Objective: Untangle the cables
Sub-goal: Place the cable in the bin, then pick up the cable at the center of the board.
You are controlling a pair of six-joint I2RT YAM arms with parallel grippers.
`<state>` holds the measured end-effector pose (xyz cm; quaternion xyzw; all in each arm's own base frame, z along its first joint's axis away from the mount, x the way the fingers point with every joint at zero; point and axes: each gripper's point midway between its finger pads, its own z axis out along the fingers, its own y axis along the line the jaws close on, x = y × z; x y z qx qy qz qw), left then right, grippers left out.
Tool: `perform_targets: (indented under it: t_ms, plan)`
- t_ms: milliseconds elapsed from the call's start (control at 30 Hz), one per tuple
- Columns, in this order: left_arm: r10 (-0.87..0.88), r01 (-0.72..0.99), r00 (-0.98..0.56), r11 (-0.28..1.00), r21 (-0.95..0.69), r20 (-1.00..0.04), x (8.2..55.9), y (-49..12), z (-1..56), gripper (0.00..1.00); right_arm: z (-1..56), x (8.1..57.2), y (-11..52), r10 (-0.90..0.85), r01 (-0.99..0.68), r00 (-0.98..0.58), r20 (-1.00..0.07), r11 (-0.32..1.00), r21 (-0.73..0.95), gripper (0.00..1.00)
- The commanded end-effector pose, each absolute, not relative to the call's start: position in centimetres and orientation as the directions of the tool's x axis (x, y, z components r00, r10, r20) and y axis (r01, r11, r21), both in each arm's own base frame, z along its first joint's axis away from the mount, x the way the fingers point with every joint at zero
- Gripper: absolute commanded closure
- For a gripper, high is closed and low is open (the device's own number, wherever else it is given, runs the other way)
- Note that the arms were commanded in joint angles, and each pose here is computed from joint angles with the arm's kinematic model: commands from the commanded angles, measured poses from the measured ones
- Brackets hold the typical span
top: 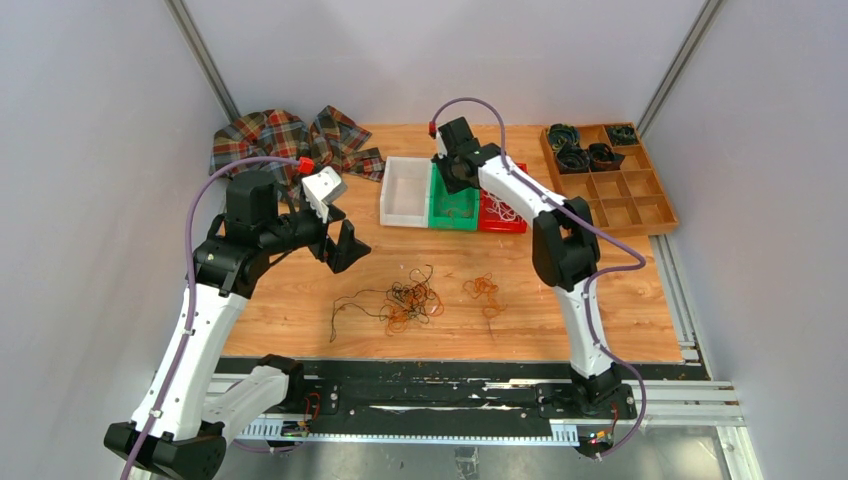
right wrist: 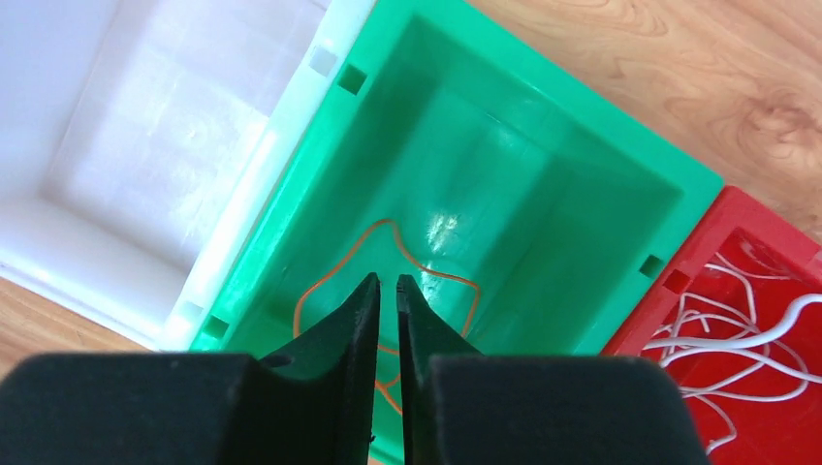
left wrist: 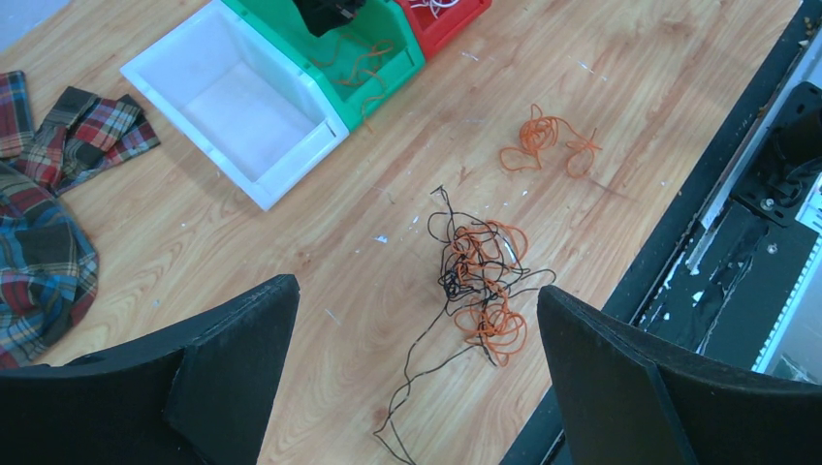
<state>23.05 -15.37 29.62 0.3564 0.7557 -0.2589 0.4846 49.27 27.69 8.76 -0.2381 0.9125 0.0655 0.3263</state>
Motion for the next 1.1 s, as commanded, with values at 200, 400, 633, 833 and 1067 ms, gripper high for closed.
perform_targets:
  t_ms: [200,400,633,833,1067]
  plan:
    - [0.297,0.793,-0.249,0.609,-0.018,-0.922,23.1,-15.2,30.2,0.02,19.0,44.7,25.2,-0.300,-0.369,-0.543,-0.784,0.924,-0.098,0.37]
    - [0.301,0.782,-0.259,0.622,-0.017,-0.918,23.4,-15.0,29.8,0.02,17.6,35.2,21.9,-0.193,-0.297,-0.617,-0.763,0.955,-0.001,0.33]
    - [0.306,0.783,-0.260,0.622,-0.015,-0.916,23.4,-14.9,29.7,0.02,10.2,24.5,19.4,-0.142,-0.274,-0.761,-0.633,0.955,0.115,0.38]
    - [0.305,0.795,-0.269,0.605,-0.032,-0.914,23.1,-15.2,29.5,0.02,5.4,20.8,18.1,-0.154,-0.262,-0.827,-0.540,0.957,0.128,0.39]
    - [0.308,0.807,-0.265,0.589,-0.036,-0.914,22.6,-15.4,29.5,0.02,4.4,23.6,19.3,-0.229,-0.319,-0.786,-0.574,0.946,0.059,0.46]
